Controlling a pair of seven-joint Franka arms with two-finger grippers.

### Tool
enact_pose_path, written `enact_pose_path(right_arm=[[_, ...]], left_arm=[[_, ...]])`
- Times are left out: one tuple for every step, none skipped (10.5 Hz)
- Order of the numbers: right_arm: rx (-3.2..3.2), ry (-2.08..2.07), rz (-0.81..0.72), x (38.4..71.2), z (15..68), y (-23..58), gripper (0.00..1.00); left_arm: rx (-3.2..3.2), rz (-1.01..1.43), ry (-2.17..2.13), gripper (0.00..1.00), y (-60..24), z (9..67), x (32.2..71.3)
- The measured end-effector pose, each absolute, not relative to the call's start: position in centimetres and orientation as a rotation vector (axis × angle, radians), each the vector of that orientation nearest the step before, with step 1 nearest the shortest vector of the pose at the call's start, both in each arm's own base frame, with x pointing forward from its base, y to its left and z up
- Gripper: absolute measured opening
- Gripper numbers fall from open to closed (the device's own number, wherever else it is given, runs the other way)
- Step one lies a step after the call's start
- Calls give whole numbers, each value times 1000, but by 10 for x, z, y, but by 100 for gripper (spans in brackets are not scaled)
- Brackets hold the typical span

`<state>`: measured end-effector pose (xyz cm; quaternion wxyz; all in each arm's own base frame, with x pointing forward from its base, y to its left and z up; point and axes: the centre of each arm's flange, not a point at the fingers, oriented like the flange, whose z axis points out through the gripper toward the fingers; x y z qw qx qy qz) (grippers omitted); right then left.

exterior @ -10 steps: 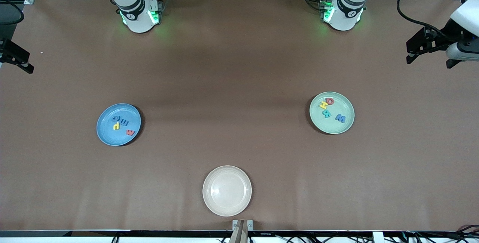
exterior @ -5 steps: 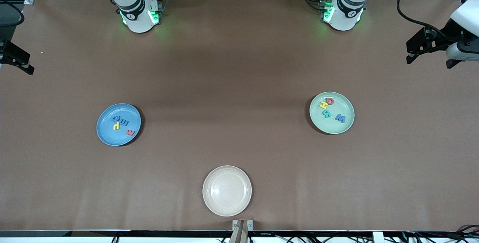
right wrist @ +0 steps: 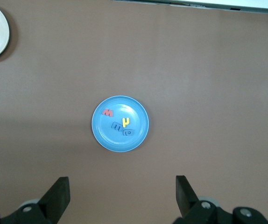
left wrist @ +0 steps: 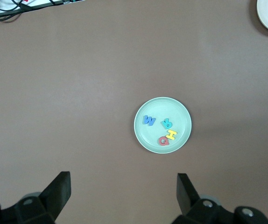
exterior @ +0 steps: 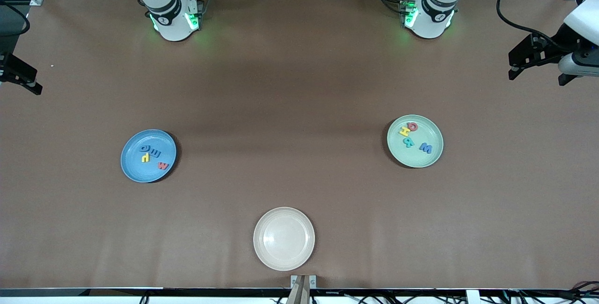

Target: Sort upper and lower case letters into plates

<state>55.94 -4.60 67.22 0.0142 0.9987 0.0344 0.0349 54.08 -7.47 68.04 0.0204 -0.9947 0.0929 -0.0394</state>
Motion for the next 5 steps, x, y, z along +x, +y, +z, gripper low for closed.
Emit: enact_pose_path(right_arm=[[3110, 102, 103, 559, 670, -49, 100], [3111, 102, 94, 560, 668, -49, 100], [3112, 102, 85, 561, 665, -49, 100], [3112, 102, 77, 563, 662, -49, 100], [3113, 102, 68, 564, 658, -49, 100]], left_arm=[[-3085, -122, 288, 100, -75, 680, 541], [-3085, -121, 288, 100, -75, 680, 541], [-3085, -121, 288, 100, -75, 680, 541], [-3085, -120, 288, 100, -75, 680, 541], [-3086, -119, 281, 100, -75, 679, 541]])
